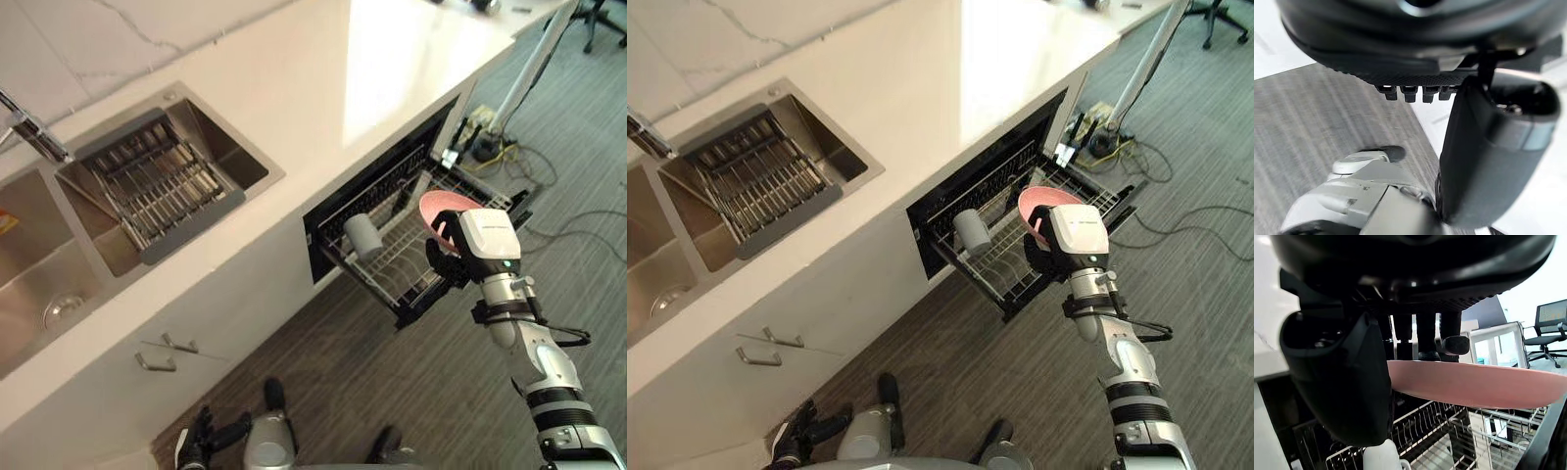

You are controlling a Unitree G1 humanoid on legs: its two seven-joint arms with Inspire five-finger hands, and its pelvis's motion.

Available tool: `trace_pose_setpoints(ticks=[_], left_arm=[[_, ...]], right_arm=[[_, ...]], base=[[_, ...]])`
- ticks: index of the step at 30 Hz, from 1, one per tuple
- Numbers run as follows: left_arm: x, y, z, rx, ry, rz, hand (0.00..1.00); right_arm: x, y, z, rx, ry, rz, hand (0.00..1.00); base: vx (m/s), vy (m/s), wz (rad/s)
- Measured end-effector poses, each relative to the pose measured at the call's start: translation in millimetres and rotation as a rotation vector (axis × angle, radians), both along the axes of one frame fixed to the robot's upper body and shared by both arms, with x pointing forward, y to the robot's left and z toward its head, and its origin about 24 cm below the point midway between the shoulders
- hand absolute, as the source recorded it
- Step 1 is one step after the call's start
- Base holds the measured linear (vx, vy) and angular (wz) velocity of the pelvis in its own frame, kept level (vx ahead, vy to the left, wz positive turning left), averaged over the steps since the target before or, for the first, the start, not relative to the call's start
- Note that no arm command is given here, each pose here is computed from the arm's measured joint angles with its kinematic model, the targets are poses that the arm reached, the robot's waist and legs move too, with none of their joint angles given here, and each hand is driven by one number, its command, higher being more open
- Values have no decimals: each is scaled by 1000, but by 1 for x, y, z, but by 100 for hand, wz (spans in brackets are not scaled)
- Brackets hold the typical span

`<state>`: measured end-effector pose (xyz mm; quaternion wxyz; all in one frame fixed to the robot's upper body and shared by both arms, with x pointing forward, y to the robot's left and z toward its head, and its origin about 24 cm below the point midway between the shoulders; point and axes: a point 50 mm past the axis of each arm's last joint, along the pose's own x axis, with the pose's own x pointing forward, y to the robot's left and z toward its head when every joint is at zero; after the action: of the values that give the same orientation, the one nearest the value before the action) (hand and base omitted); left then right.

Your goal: Walk over to the sink, pick up the cup, carry it to the dishwasher, place the cup inside the dishwasher, then close the dishwasher door

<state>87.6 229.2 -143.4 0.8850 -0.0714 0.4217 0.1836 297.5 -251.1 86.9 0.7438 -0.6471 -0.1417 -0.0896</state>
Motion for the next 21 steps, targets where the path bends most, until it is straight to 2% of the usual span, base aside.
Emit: trace_pose_setpoints(ticks=[6,10,17,18,21], left_arm=[[27,-6,10,-37,-103,-48,100],[42,-9,16,-46,-153,-72,100],[61,-20,22,-69,-201,-124,100],[64,-23,23,-80,-206,-132,100],[72,-33,26,-90,-223,-180,100]], right_arm=[[32,-13,50,-30,-140,-55,0],[44,-29,71,82,-199,-131,0],[57,-47,84,164,-166,-214,0],[60,-45,89,170,-171,-206,100],[63,-47,92,236,-148,-210,100]], base=[[14,81,11],[22,54,8],[12,53,-3],[10,37,-7],[14,41,0]])
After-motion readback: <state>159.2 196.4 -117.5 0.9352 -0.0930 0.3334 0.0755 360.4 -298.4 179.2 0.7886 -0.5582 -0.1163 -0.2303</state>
